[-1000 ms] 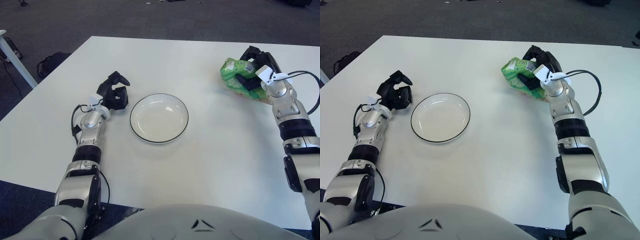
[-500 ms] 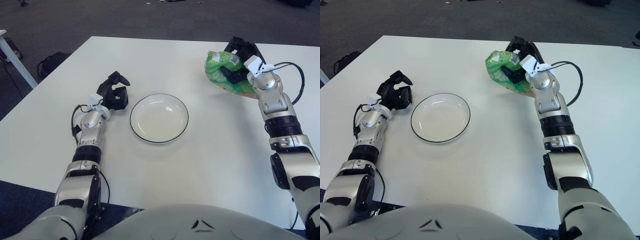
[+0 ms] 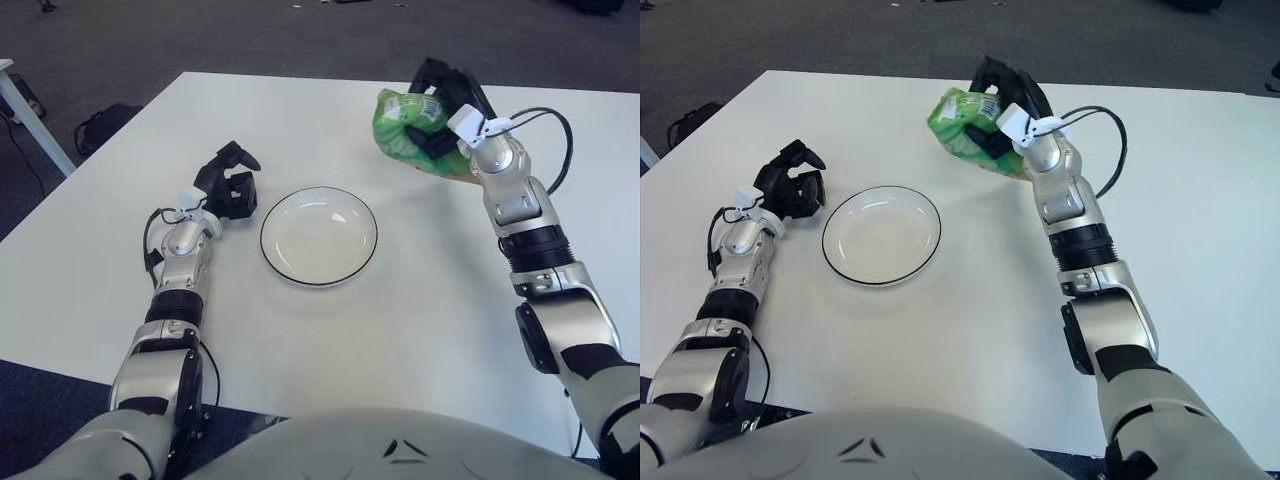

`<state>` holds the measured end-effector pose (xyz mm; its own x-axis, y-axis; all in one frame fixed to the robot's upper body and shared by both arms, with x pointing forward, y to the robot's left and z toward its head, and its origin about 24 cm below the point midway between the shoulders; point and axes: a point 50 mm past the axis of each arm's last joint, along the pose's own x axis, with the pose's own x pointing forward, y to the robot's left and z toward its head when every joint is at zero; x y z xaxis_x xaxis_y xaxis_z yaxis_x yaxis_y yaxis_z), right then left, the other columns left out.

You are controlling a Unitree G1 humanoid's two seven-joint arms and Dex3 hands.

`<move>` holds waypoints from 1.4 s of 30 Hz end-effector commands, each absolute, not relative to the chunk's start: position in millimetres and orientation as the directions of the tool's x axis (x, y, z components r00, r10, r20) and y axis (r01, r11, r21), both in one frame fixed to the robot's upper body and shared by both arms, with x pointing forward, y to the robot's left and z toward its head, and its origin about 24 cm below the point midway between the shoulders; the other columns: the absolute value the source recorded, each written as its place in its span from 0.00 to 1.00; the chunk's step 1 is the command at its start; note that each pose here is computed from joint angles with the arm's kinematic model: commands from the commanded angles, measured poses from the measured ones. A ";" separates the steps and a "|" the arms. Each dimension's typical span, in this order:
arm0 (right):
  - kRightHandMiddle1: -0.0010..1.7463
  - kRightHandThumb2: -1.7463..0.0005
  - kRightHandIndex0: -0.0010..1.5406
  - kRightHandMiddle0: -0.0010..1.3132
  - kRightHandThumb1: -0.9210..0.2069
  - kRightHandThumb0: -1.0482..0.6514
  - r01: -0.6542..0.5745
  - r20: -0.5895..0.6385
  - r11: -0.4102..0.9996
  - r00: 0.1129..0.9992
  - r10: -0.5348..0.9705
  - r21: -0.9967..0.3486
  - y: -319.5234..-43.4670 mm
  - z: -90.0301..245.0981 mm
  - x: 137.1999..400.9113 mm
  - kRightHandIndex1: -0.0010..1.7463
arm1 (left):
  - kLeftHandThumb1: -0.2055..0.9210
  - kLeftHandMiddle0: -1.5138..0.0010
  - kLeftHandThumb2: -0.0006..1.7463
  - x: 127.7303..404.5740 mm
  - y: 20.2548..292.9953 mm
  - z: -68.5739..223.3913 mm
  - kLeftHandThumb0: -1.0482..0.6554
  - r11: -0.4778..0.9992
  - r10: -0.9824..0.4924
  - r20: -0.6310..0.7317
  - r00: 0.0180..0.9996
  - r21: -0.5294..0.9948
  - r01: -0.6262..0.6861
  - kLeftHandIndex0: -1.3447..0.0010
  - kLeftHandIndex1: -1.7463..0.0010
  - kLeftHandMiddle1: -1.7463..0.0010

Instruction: Put the snack into the plate.

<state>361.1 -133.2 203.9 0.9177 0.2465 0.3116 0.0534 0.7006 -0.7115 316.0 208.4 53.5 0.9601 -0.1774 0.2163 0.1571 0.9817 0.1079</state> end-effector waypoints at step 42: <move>1.00 0.01 0.57 0.51 0.86 0.62 -0.327 0.264 0.635 0.709 0.655 -0.700 -34.7 206.2 317.1 0.99 | 0.57 0.25 0.67 298.0 195.8 14.1 0.36 0.989 -0.143 0.076 0.987 0.044 0.140 0.62 0.00 0.00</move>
